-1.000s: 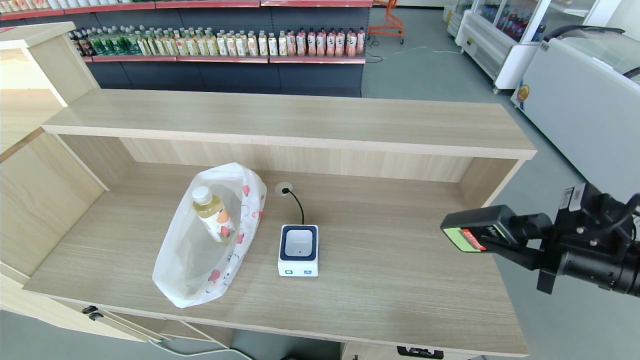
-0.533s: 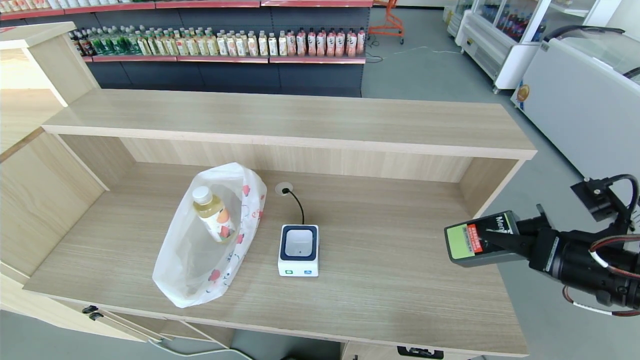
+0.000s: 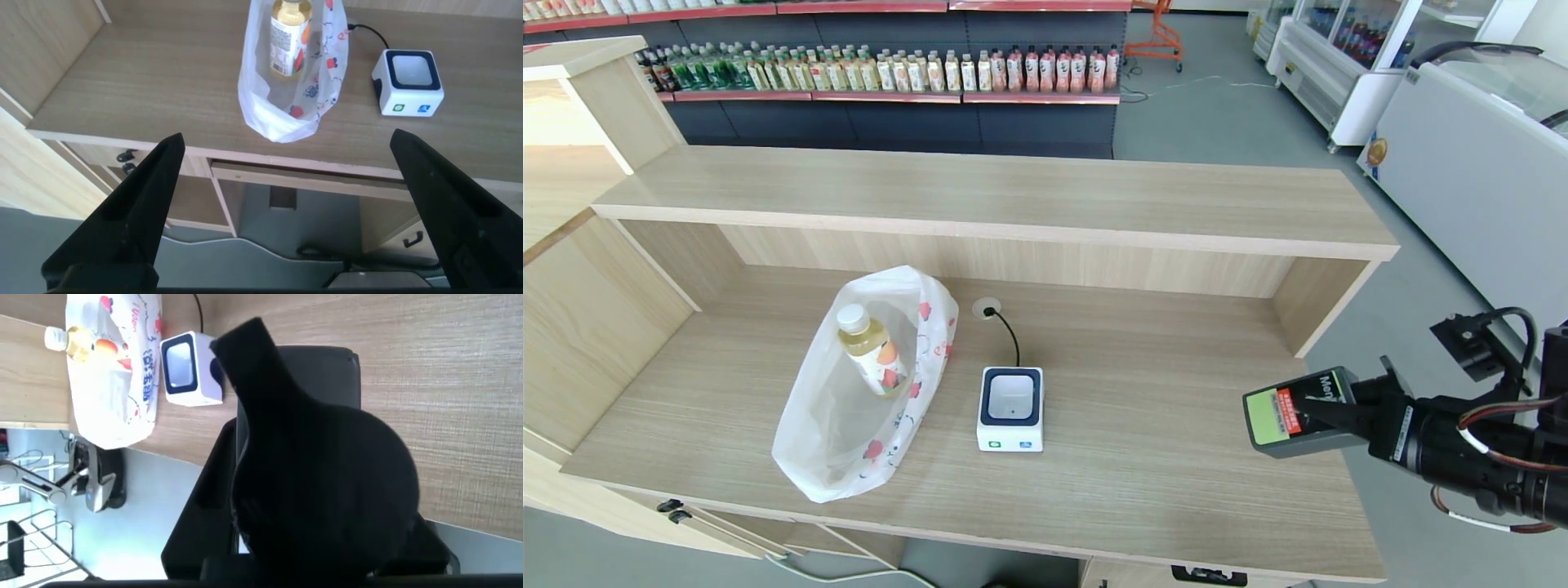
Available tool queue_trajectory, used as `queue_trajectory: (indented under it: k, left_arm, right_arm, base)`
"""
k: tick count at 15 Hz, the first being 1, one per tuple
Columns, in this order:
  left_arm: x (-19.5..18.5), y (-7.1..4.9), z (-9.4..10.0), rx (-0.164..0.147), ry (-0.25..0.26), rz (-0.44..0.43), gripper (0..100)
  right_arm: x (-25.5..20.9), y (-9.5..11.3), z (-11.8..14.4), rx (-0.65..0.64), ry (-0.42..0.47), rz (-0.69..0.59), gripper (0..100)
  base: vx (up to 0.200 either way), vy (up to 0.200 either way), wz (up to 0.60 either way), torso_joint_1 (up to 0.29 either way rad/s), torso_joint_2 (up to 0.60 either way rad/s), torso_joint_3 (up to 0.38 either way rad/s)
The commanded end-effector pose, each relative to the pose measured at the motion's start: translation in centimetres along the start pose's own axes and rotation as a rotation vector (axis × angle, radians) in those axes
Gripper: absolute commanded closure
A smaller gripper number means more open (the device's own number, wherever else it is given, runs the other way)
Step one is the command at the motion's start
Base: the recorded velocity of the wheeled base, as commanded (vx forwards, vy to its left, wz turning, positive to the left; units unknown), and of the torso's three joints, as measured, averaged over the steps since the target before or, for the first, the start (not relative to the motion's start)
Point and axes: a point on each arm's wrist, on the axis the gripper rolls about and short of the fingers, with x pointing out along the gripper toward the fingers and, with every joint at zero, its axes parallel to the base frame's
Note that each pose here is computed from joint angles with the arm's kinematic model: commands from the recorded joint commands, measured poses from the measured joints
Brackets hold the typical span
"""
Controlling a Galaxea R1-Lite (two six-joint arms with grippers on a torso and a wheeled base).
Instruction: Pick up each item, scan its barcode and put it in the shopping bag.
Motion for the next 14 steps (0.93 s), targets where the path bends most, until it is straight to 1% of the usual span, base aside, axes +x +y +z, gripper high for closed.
queue_trajectory:
  k: [1, 6, 10, 12, 13, 14]
  left_arm:
    - [0.0, 0.0, 0.0, 0.000, 0.000, 0.001, 0]
    - [0.0, 0.0, 0.0, -0.007, -0.002, 0.001, 0]
    - [0.0, 0.0, 0.0, -0.008, 0.000, 0.001, 0]
    - [0.0, 0.0, 0.0, -0.005, 0.000, 0.001, 0]
    - [0.0, 0.0, 0.0, -0.003, 0.000, 0.001, 0]
    - [0.0, 0.0, 0.0, -0.003, 0.000, 0.001, 0]
  right_arm:
    - [0.1, 0.2, -0.1, -0.004, 0.009, 0.009, 100]
    - [-0.2, 1.1, 0.1, -0.023, -0.004, 0.046, 100]
    - [-0.3, 1.5, -0.3, -0.032, 0.012, 0.067, 100]
    - [0.1, 1.4, -0.4, -0.049, 0.028, 0.055, 100]
    - [0.9, 0.9, -0.4, -0.095, 0.045, 0.031, 100]
    - [1.4, 0.8, -0.2, -0.108, 0.045, 0.018, 100]
  base:
    - [0.000, 0.000, 0.00, 0.000, 0.00, 0.000]
    - [0.000, 0.200, 0.00, 0.001, 0.00, 0.002]
    - [0.000, 0.200, 0.00, 0.005, 0.01, 0.004]
    - [0.000, 0.200, 0.00, 0.000, 0.00, 0.002]
    - [0.000, 0.200, 0.00, 0.002, 0.01, -0.002]
    - [0.000, 0.200, 0.00, 0.002, 0.00, 0.012]
